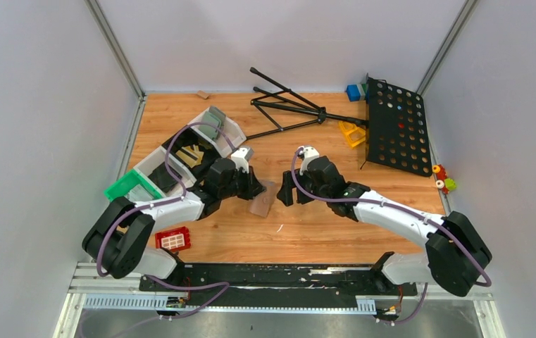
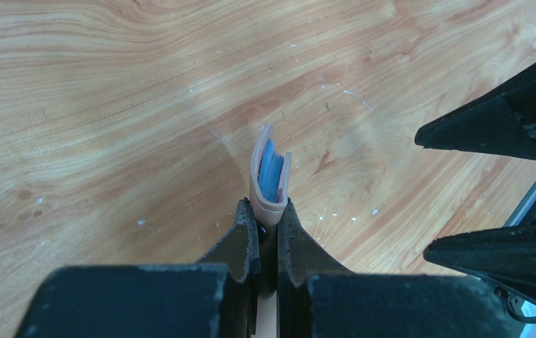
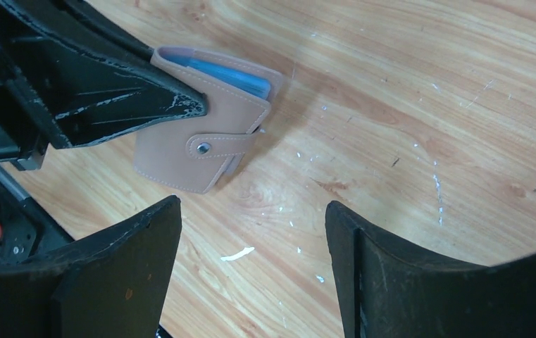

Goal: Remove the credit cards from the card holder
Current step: Open the card holder at the center of the board.

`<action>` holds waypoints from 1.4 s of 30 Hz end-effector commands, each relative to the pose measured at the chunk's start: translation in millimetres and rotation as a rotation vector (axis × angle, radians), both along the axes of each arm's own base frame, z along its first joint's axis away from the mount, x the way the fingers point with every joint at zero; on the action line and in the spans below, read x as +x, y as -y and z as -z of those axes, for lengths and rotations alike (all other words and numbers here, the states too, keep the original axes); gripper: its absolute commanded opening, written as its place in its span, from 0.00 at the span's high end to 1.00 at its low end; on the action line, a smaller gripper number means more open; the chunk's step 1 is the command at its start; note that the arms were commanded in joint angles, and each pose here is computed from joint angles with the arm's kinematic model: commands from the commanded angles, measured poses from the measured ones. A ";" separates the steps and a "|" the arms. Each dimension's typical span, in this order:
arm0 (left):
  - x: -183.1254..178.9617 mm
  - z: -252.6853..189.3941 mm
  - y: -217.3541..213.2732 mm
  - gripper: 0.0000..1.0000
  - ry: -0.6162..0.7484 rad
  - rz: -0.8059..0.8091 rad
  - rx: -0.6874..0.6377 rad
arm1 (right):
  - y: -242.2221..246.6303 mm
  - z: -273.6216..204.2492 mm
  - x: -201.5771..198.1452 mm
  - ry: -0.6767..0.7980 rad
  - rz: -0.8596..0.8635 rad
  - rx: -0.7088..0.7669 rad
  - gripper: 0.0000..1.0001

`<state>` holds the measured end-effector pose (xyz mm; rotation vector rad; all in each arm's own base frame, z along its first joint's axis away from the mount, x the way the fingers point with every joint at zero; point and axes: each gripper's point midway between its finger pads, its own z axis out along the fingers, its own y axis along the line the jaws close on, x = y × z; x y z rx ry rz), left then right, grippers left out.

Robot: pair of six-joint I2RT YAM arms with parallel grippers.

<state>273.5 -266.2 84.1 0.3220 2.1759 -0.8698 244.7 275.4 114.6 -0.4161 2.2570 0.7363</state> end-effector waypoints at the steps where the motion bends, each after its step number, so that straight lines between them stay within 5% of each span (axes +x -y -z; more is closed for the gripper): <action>1: 6.1 -5.2 0.8 0.98 0.047 -0.029 -0.038 | -12.0 -10.2 13.4 0.061 0.052 0.061 0.26; 27: 5.4 19.6 9.6 0.97 -0.052 -0.040 -0.064 | -51.3 40.2 23.1 0.008 0.122 -0.070 0.31; 32: 6.8 20.3 9.0 0.98 -0.051 -0.041 -0.050 | -14.5 72.6 29.0 -0.040 0.272 -0.272 0.53; 42: 8.0 19.5 7.6 0.97 -0.042 -0.037 -0.030 | 57.3 86.3 29.0 -0.031 0.459 -0.448 0.74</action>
